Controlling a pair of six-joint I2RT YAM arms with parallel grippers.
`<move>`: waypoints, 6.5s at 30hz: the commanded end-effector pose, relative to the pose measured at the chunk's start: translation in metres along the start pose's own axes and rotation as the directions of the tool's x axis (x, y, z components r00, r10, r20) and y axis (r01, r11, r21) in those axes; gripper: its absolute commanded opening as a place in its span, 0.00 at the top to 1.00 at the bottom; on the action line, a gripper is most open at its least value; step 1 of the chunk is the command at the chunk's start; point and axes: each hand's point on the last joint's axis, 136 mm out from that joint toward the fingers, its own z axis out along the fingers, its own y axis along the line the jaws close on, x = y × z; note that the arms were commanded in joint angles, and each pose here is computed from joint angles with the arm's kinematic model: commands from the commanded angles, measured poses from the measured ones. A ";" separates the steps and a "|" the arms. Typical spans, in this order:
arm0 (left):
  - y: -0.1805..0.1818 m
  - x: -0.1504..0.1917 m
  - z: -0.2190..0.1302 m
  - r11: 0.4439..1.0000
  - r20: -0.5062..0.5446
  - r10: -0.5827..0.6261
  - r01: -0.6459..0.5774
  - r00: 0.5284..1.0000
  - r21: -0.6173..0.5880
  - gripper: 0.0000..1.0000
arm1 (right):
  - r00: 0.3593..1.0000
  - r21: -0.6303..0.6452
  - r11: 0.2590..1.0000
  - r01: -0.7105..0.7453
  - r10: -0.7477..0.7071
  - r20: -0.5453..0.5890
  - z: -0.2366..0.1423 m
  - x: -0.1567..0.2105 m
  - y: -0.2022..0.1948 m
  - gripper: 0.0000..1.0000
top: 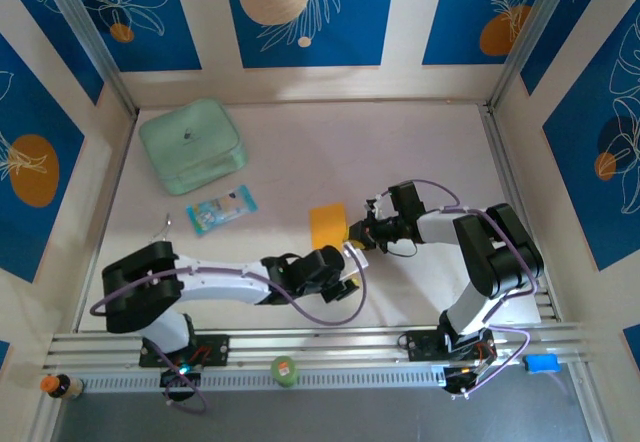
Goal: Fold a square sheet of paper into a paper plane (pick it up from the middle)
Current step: Fold the triangle a second time at the center of the table.
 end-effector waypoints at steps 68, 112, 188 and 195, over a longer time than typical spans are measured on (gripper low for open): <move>0.039 -0.009 0.012 0.845 -0.014 -0.493 0.483 0.870 0.228 0.98 | 0.979 0.174 0.985 0.012 -0.047 0.198 -0.017 0.048 -0.025 1.00; 0.041 -0.005 0.013 0.850 -0.033 -0.490 0.486 0.871 0.202 0.98 | 0.911 0.174 0.969 0.174 -0.226 0.346 0.006 0.056 -0.016 1.00; 0.090 0.043 0.044 0.851 -0.103 -0.523 0.524 0.846 -0.009 0.96 | 0.951 0.315 0.949 0.030 -0.124 0.283 -0.004 0.055 -0.070 1.00; 0.089 0.045 0.044 0.850 -0.121 -0.525 0.527 0.843 -0.011 0.96 | 0.951 0.314 0.949 0.030 -0.124 0.283 -0.004 0.055 -0.069 1.00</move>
